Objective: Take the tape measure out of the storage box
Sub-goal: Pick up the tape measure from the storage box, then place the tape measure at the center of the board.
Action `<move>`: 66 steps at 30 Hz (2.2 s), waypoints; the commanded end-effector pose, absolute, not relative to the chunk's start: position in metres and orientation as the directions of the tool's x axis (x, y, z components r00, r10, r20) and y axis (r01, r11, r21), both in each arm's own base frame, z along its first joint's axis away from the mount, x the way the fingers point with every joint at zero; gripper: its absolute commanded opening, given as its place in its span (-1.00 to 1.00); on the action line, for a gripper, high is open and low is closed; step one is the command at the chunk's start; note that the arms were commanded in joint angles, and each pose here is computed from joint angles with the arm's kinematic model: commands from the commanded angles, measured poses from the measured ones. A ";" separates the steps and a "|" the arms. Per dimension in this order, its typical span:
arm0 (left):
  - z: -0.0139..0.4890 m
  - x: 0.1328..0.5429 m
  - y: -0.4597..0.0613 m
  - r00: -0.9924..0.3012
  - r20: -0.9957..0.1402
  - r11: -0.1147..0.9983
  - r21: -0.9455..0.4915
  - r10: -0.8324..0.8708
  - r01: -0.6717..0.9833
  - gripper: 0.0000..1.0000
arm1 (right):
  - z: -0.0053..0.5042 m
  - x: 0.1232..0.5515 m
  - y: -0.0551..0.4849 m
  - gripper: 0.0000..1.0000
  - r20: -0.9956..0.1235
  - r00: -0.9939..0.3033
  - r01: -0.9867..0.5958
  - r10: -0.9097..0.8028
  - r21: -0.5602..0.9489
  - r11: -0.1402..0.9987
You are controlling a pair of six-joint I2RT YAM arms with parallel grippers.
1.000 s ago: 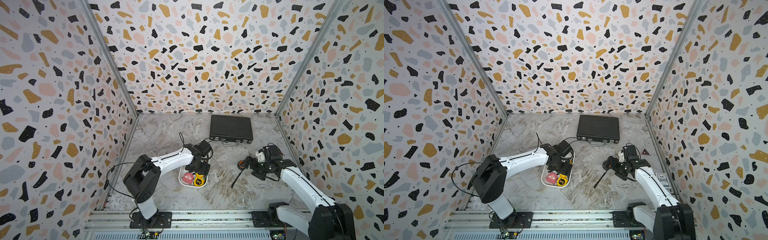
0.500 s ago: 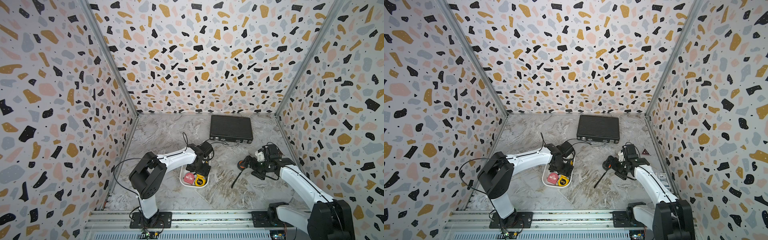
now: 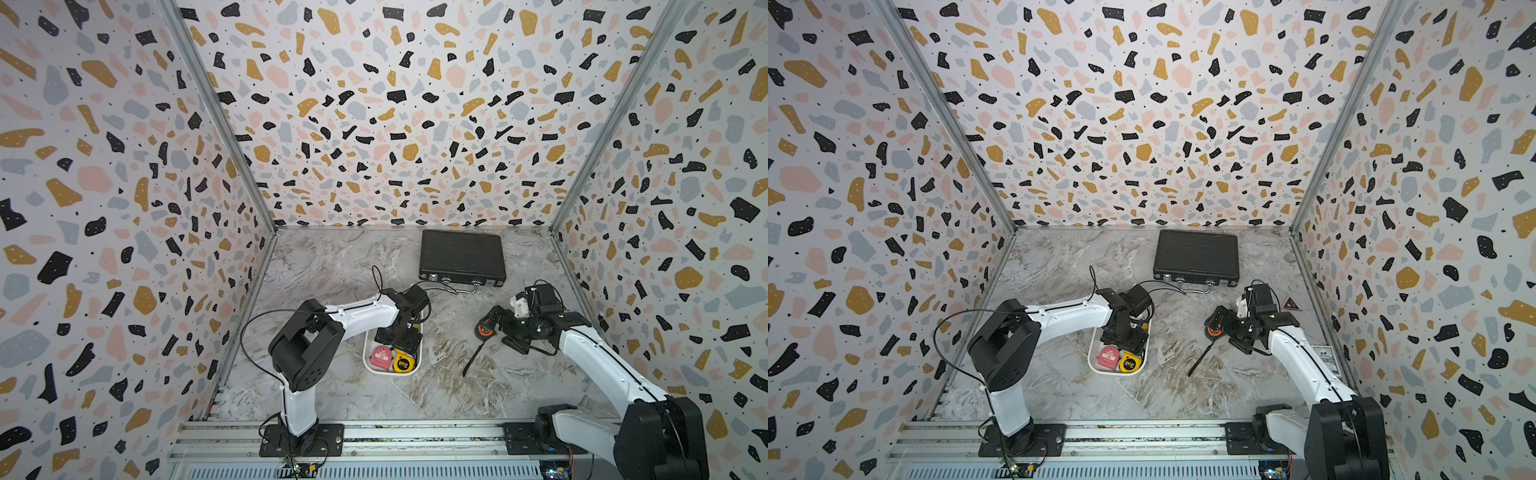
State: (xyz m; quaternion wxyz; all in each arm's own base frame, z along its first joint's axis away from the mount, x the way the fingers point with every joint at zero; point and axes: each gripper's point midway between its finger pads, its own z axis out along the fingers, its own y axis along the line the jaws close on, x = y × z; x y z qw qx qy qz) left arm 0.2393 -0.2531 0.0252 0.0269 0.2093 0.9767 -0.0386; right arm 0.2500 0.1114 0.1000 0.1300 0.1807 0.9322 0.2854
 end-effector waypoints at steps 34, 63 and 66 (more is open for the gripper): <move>0.094 0.243 -0.260 -0.962 -0.192 0.961 -0.160 0.194 0.225 -0.78 | 0.129 0.256 0.122 0.99 -0.234 -0.887 0.164 0.399 0.648 0.744; 0.238 0.272 -0.323 -0.885 -0.176 0.684 -0.703 -0.432 -0.194 -1.00 | 0.214 0.224 0.232 0.99 -0.667 -0.706 -0.369 0.238 0.633 0.680; 0.241 0.268 -0.330 -0.883 -0.162 0.667 -0.717 -0.441 -0.202 -1.00 | 0.225 0.228 0.239 0.99 -0.693 -0.673 -0.400 0.258 0.635 0.661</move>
